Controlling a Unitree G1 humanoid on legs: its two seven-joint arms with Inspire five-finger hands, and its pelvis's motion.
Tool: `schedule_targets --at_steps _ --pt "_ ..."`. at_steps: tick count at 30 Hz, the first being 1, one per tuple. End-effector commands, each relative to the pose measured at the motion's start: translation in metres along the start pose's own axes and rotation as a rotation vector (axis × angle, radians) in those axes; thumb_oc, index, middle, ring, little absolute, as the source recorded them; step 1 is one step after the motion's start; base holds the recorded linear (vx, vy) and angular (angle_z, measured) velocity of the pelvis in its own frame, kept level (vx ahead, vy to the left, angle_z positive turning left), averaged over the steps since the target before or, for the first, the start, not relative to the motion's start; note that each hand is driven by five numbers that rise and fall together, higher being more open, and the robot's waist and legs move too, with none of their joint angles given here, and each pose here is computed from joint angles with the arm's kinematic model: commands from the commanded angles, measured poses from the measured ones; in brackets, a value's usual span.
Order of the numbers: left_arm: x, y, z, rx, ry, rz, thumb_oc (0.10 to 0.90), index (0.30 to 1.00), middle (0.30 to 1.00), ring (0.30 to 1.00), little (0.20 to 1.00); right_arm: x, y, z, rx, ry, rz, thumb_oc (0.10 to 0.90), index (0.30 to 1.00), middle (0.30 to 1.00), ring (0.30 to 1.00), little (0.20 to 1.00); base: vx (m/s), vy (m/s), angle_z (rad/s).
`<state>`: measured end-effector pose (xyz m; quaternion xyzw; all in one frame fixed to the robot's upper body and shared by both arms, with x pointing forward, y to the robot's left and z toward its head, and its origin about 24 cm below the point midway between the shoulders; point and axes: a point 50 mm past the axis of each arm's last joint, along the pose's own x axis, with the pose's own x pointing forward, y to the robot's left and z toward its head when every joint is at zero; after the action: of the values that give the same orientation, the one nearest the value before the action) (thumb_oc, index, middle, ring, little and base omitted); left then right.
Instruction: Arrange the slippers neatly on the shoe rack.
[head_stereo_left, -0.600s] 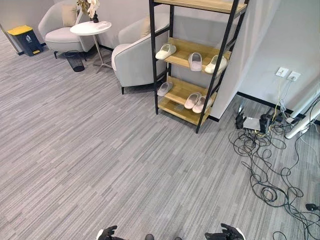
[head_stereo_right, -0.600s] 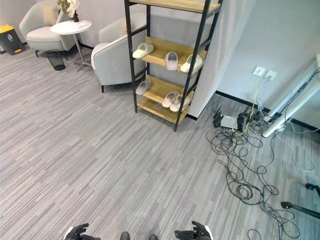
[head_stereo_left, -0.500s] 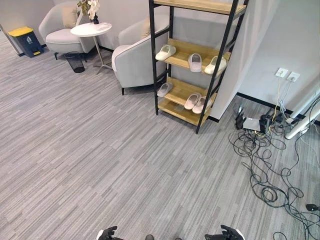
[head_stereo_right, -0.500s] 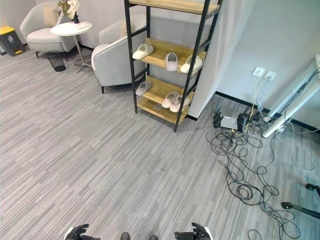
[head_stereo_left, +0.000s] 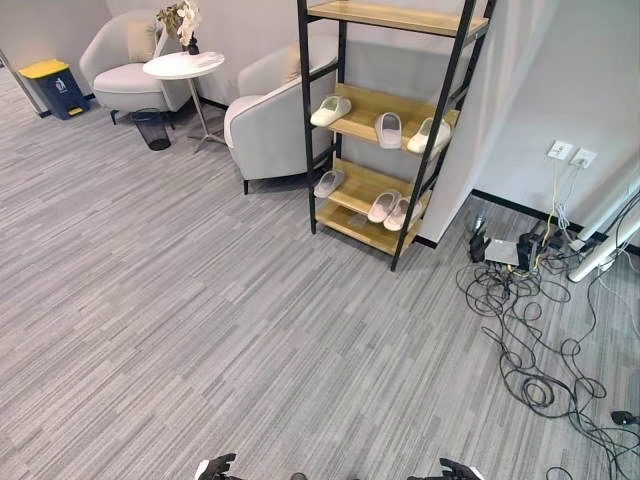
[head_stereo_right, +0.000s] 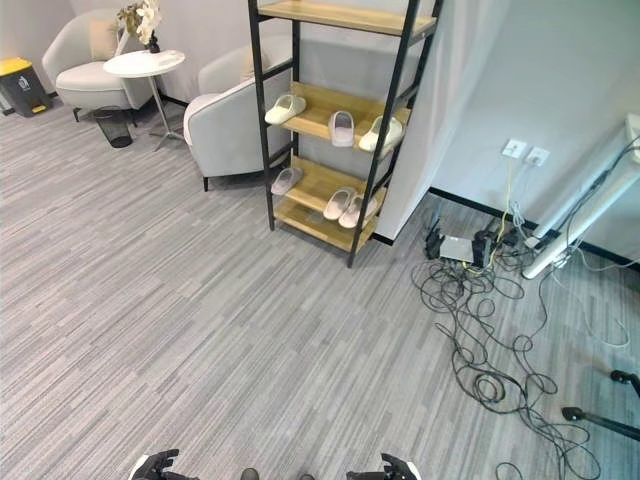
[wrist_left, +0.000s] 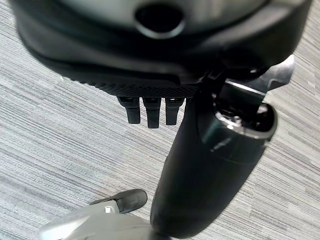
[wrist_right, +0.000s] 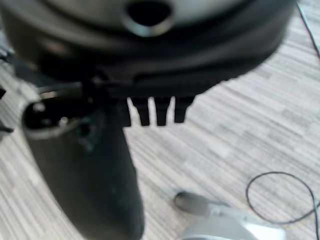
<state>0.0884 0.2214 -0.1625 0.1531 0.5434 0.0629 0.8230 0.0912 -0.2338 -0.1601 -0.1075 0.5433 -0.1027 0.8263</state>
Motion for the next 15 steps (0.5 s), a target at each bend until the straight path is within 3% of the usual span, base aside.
schedule_targets --at_steps 1,10,15 --pt "0.006 -0.004 0.033 0.047 -0.087 -0.005 0.8 0.9 0.9 0.9 0.9 0.005 -0.014 0.03 -0.015 -0.096 -0.057 0.8 0.9 0.9 0.9 0.9 -0.01 -0.081 -0.12" --pt "0.006 -0.012 0.056 0.089 -0.163 -0.034 0.8 0.9 0.9 0.9 0.9 0.005 -0.017 0.028 0.026 -0.089 -0.077 0.8 0.9 0.9 0.9 0.9 0.03 -0.07 -0.02" --pt "0.006 -0.011 0.048 0.123 -0.142 -0.037 0.8 0.9 0.9 0.9 0.9 0.004 -0.017 0.031 0.051 -0.101 -0.082 0.8 0.9 0.9 0.9 0.9 0.19 0.081 0.08"
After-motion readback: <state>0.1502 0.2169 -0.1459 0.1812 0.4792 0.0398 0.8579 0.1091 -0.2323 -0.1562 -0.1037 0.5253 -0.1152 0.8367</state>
